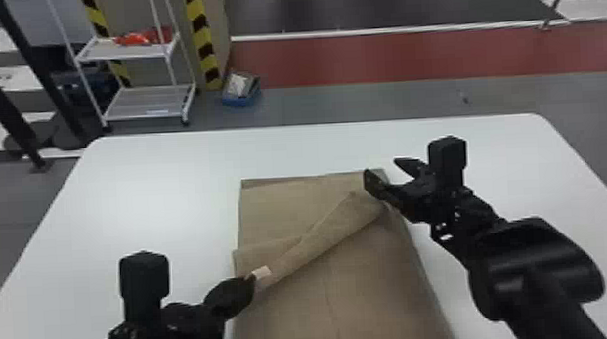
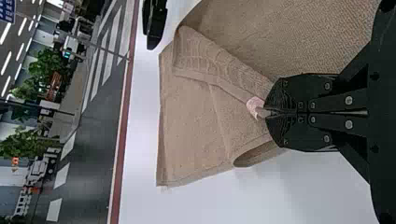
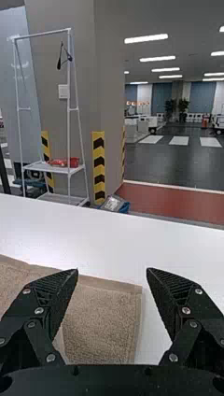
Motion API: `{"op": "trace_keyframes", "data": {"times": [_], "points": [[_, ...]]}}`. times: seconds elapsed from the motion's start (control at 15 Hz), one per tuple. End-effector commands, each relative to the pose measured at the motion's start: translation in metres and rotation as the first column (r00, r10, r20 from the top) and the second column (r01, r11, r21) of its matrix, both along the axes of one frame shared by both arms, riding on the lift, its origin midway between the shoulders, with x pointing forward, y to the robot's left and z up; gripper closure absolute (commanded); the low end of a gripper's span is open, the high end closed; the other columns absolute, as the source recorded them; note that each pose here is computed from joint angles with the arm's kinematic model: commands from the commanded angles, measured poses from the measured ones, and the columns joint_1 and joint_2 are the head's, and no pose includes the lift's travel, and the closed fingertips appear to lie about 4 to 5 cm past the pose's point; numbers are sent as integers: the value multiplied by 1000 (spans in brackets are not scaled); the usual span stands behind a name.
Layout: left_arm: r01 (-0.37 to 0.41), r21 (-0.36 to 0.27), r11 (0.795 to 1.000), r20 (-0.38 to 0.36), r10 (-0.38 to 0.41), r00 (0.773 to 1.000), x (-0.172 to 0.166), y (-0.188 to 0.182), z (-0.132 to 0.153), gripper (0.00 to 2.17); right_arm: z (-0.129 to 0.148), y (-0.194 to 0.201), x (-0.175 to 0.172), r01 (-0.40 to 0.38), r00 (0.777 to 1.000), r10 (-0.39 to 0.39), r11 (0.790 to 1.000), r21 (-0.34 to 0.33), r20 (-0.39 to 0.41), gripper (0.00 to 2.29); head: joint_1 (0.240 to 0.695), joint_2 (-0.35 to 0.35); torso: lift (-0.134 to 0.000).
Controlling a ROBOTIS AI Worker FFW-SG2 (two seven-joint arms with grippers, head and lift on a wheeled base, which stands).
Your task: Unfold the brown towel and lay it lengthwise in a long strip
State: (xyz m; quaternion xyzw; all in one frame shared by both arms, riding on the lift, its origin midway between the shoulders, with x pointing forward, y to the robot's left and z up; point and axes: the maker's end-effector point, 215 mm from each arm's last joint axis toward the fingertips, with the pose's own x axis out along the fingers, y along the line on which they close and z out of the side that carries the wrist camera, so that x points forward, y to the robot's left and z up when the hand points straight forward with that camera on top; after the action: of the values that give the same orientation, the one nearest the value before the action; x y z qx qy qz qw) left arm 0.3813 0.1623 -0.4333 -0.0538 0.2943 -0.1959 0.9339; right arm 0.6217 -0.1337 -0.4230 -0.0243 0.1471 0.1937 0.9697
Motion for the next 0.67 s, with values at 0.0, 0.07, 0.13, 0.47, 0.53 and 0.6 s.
{"op": "trace_keyframes", "data": {"times": [0.0,0.07,0.13,0.47,0.53,0.6], "points": [[-1,-2,1000,-1,1,1000,1,0,-1,1517,-10,-5,4,-1,1000,1,1000,-28,-10,407,695,33,-123],[-2,-6,1000,-1,2,1000,1,-1,0,1517,-13,-6,6,0,1000,-1,1000,-31,-16,407,695,31,-123],[-2,-7,1000,-1,2,1000,0,-2,-1,1517,-19,-7,8,3,1000,-4,999,-32,-29,407,695,29,-123],[-8,-4,1000,-14,8,1000,0,1,-7,1514,-31,-5,15,2,998,-5,999,-44,-59,407,695,26,-123],[-7,-4,1000,-16,7,1000,0,1,-9,1517,-35,-5,17,0,997,-3,999,-48,-72,407,695,27,-123],[-8,-6,1000,-17,8,1000,0,1,-9,1514,-38,-6,17,-1,996,-4,999,-50,-86,444,695,28,-123]]}}
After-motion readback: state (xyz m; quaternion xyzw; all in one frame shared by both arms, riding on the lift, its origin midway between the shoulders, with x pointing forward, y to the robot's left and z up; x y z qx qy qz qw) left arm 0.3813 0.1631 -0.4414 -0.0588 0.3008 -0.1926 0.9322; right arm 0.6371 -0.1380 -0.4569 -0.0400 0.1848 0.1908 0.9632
